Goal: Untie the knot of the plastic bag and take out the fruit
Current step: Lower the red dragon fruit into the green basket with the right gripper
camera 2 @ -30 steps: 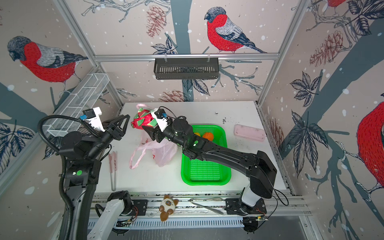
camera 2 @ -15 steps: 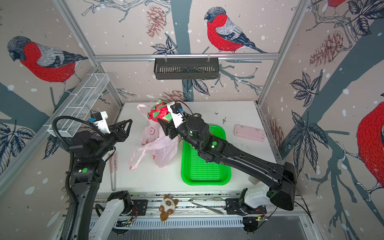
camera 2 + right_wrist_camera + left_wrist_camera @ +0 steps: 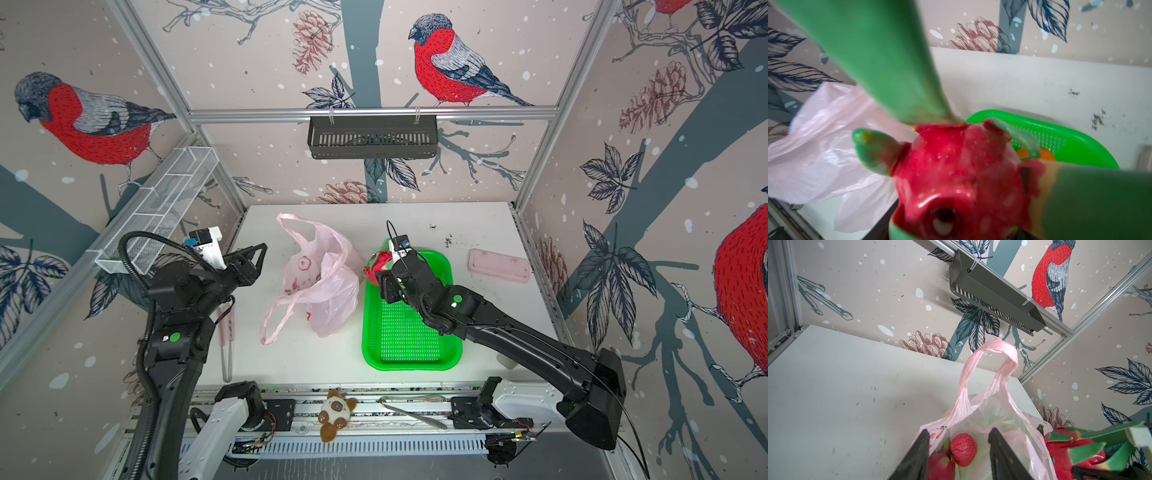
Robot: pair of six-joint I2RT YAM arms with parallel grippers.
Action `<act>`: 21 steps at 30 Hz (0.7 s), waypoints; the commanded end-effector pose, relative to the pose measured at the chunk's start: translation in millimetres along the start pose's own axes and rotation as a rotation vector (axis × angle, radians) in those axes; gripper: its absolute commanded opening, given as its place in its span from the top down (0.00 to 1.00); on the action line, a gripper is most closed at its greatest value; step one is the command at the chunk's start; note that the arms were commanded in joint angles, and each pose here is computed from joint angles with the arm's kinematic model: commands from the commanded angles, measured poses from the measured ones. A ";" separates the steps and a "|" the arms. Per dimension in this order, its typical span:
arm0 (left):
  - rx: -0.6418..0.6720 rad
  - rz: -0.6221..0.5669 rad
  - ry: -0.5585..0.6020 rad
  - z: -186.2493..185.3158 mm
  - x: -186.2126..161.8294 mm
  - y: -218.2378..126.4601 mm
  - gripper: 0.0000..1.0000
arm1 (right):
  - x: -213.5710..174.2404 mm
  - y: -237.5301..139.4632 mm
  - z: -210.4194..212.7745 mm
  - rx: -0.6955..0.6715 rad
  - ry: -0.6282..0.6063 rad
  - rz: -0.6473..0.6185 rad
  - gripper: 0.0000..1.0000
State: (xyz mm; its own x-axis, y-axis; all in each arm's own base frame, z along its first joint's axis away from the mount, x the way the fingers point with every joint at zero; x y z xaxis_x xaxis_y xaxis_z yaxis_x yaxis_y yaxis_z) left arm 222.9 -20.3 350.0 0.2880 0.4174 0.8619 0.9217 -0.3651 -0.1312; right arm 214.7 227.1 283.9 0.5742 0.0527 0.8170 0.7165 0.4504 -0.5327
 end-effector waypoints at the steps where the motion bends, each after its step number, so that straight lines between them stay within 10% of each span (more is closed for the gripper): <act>1: -0.013 0.005 0.019 -0.9 -1.1 0.1 0.53 | -11.4 4.2 -14.7 0.009 0.181 0.053 0.92; 21: -0.017 0.030 0.002 3.5 -10.9 2.4 0.53 | -77.8 44.4 -68.8 0.097 0.618 0.336 0.90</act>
State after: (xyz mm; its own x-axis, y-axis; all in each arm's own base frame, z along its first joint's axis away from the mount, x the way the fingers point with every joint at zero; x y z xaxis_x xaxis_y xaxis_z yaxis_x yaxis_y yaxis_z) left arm 223.3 -22.0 336.3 0.3260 0.4138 0.8500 0.9092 -0.3835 -0.1620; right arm 220.3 169.4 170.9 0.9011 -0.2646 0.3435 0.4312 0.4644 -0.7736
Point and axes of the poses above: each gripper's point midway between its finger pads, its own y axis out along the fingers, its own z axis along the line the jaws close on, x = y × z, the point moved 7 cm from there along -y, back along the fingers, and after that the axes turned 1 degree about -y, right-handed, at the moved point
